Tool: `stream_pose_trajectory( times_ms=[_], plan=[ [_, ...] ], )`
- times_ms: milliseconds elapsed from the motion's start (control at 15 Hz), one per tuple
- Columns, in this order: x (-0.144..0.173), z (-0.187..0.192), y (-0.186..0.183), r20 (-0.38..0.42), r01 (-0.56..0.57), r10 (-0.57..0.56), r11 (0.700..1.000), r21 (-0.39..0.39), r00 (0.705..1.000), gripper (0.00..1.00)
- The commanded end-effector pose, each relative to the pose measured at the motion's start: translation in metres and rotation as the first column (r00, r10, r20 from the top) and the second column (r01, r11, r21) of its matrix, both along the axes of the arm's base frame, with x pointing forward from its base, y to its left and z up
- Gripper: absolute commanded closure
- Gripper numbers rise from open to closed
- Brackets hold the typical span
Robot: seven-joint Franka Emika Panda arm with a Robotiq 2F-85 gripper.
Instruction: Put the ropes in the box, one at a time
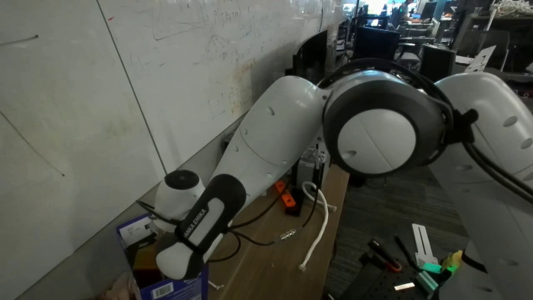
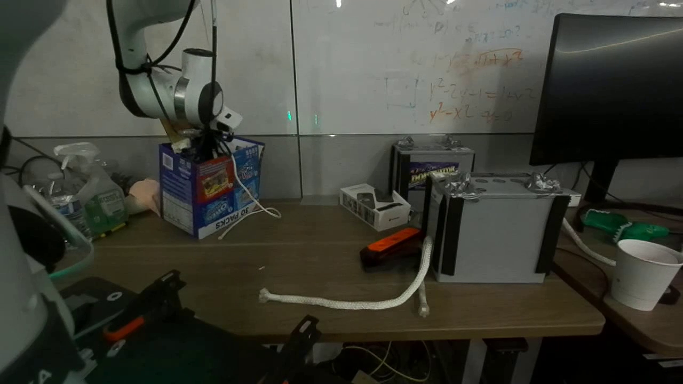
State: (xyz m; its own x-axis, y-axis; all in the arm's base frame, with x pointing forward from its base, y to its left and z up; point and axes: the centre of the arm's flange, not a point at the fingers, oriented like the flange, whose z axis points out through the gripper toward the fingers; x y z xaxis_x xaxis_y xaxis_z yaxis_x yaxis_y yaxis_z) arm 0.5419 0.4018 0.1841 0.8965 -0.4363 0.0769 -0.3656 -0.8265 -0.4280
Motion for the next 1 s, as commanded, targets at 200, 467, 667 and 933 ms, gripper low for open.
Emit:
stream_pose_trajectory(
  times_ms=[200, 467, 667, 933],
  plan=[
    [0.003, -0.035, -0.033, -0.021, 0.012, -0.018, 0.97, -0.243, 1.0, 0.99],
    [-0.002, -0.045, -0.052, -0.048, 0.017, -0.036, 0.938, -0.347, 0.998, 0.99],
    [-0.004, -0.052, -0.067, -0.058, 0.025, -0.054, 0.907, -0.421, 0.997, 0.99],
    [-0.006, -0.049, -0.096, -0.041, 0.064, -0.096, 0.869, -0.491, 0.995, 0.99]
  ],
)
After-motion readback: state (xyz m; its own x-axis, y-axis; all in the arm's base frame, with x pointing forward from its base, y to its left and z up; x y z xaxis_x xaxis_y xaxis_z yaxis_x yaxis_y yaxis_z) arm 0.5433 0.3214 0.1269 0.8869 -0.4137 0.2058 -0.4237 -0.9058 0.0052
